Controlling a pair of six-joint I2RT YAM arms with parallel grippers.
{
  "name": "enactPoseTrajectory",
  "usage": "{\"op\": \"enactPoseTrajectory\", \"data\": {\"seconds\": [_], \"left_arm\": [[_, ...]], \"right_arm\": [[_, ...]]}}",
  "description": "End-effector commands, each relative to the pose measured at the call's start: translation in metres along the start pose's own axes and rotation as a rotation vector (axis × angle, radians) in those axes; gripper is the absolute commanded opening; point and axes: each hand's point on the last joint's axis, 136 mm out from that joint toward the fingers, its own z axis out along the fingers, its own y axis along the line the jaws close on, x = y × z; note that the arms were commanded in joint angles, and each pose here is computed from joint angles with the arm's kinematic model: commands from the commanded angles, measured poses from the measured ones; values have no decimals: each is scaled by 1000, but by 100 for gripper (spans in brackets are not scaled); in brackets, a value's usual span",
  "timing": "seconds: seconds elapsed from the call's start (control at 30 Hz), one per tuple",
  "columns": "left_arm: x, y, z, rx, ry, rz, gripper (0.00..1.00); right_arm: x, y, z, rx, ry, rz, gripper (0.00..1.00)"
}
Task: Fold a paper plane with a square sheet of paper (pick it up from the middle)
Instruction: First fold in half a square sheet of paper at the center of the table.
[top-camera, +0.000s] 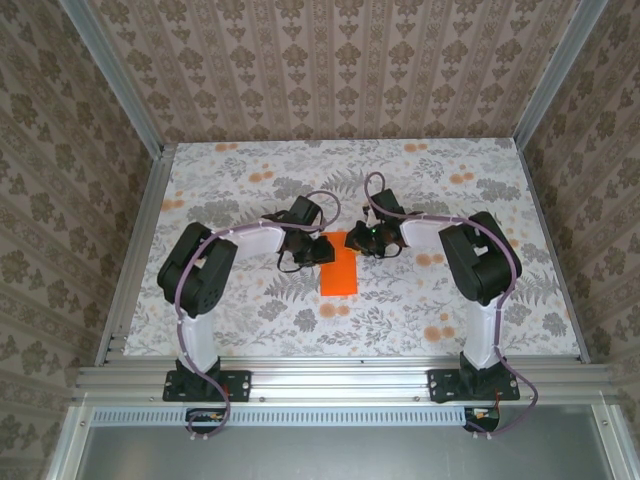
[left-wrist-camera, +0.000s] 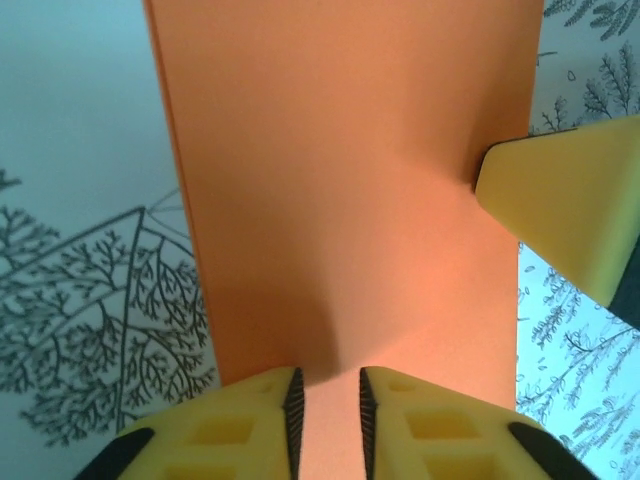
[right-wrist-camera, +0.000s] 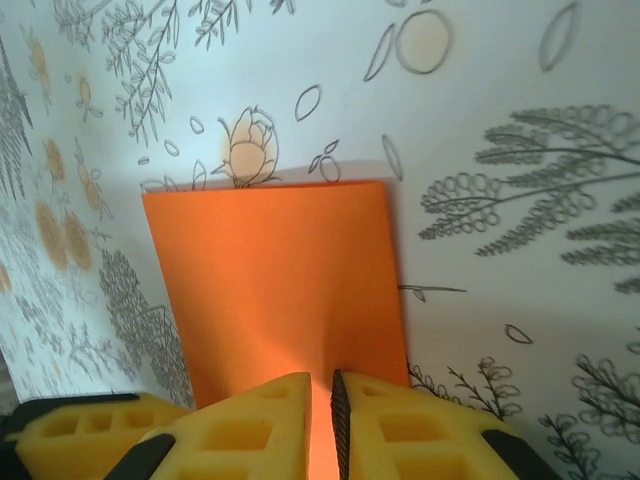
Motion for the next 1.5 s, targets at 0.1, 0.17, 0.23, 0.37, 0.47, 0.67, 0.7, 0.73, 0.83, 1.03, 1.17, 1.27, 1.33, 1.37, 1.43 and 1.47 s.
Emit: {"op": "enactPoseTrajectory", "data": {"seconds": [0.1,0.17,0.23,0.37,0.47,0.67,0.7,0.73,0.83,1.03,1.17,1.27,1.33,1.37,1.43,1.47], "left_arm": [[14,-42,-30,156,-21,2,28],[19,-52,-32,205,-30,-4,26],[28,-60,-29,249,-20,-17,24],[43,-75,-15,320,13,-34,19],[55,-85,0,319,43,-22,17],[66,-68,23,181,62,-47,10],[67,-64,25,165,65,-54,9],[69,-61,28,157,71,-59,9],[78,-59,35,153,104,-63,9],[92,-40,40,75,141,-74,8],[96,-29,43,26,156,-73,6],[97,-28,44,18,163,-69,3],[96,-26,44,9,164,-67,2],[96,-26,44,8,164,-66,1],[96,-26,44,6,163,-65,0],[96,-26,44,6,162,-66,0]], "right_arm": [[4,-50,-18,181,-180,255,17],[7,-56,-23,201,-219,308,17],[9,-61,-28,219,-253,348,17],[11,-63,-35,213,-296,426,17],[13,-62,-32,197,-283,446,16],[18,-62,-26,182,-258,450,16],[19,-62,-25,184,-253,449,17],[20,-63,-25,185,-249,449,16],[20,-63,-25,182,-248,447,17],[8,-38,-33,77,-237,355,19],[8,-1,-47,-67,-162,187,17],[26,10,-51,-114,-77,114,14],[39,8,-50,-127,-31,111,10],[43,4,-49,-117,-21,114,8],[53,-8,-48,-87,-7,119,5],[56,-12,-48,-83,-1,118,4]]}}
